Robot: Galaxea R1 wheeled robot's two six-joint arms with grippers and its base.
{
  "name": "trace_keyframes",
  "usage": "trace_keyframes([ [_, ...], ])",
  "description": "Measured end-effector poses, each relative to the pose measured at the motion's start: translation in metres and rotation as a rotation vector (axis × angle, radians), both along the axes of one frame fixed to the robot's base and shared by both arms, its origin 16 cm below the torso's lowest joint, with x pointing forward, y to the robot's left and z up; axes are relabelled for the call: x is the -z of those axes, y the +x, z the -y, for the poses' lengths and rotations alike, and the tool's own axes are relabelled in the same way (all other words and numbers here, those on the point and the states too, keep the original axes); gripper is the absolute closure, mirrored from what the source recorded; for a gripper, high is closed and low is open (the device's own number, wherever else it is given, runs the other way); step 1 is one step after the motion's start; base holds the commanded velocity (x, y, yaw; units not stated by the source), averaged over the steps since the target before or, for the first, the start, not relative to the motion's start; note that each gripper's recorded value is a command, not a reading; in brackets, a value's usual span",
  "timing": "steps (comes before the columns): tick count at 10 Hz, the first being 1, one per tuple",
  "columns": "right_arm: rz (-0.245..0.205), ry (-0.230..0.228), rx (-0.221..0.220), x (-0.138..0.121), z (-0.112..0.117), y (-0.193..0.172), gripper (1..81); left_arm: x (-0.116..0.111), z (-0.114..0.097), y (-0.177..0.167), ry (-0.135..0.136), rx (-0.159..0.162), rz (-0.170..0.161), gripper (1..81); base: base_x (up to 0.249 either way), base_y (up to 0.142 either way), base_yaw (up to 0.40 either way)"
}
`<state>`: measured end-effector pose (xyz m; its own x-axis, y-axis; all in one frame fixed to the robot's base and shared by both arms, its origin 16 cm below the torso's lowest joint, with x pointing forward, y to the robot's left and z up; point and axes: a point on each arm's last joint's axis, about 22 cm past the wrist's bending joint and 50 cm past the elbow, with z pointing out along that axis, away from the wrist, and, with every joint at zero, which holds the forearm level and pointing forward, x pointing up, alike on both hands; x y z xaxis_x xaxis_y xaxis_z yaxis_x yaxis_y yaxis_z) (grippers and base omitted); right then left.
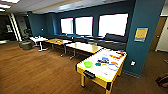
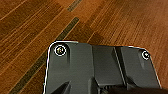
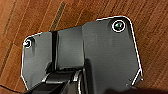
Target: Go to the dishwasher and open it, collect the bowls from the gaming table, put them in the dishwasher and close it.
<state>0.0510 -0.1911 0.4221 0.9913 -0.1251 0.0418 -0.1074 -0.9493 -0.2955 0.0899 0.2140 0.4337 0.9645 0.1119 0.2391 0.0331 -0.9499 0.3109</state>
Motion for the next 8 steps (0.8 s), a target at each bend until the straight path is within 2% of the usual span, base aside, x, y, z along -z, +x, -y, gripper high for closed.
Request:
trace_keyframes([
  [5, 0.0, -0.001, 0.0, 0.0001, 0.0006, 0.0, 1.0, -0.0001, 0.002, 0.0001, -0.002, 0.001, 0.001, 1.0, 0.155, 0.067, 0.0],
  [8, 0.002, 0.007, -0.001, -0.0006, -0.0054, 0.0023, 1.0, 0.0, 0.0011, 0.001, -0.001, 0.0, 0.001, 1.0, 0.155, 0.0, 0.0],
])
